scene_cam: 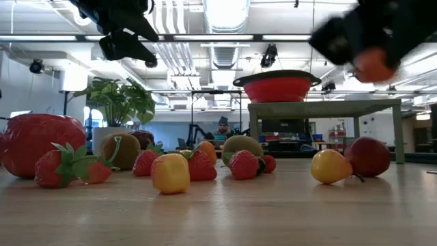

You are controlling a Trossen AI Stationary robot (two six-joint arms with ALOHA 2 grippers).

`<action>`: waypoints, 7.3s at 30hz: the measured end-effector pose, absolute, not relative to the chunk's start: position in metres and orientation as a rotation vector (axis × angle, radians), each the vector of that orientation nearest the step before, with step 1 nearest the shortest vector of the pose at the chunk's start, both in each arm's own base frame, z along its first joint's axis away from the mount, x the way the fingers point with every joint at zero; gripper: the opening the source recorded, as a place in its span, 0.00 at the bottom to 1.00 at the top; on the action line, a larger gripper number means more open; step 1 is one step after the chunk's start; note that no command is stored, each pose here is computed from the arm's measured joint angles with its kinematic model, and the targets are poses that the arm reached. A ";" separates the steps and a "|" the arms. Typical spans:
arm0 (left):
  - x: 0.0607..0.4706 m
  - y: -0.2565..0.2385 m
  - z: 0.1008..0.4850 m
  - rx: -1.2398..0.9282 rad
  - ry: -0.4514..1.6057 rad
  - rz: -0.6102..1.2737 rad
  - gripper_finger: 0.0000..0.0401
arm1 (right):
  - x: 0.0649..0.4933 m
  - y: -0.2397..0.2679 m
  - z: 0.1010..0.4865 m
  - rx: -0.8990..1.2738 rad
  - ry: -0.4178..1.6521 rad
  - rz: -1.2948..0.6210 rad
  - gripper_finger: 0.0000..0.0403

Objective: Pick & Place Fruit
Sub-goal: Put the pear into the strainer bowl on the shelf, then put the red cherry into the strainer bowl on the shelf

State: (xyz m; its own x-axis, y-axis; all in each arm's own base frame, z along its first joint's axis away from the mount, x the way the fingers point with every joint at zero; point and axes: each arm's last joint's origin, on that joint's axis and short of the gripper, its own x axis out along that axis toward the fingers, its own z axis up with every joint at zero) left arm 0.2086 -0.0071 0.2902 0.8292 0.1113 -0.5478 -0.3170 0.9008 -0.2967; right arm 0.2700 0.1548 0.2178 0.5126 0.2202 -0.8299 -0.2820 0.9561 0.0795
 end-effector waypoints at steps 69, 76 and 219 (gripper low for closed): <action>0.209 -0.007 0.290 -0.390 0.549 0.234 0.68 | 0.248 -0.180 0.350 0.018 0.696 -0.578 0.25; 0.209 -0.007 0.290 -0.390 0.549 0.234 0.68 | 0.249 -0.185 0.339 0.015 0.672 -0.597 0.24; 0.209 -0.007 0.290 -0.390 0.550 0.234 0.68 | 0.318 0.284 0.142 -0.592 1.068 0.696 0.46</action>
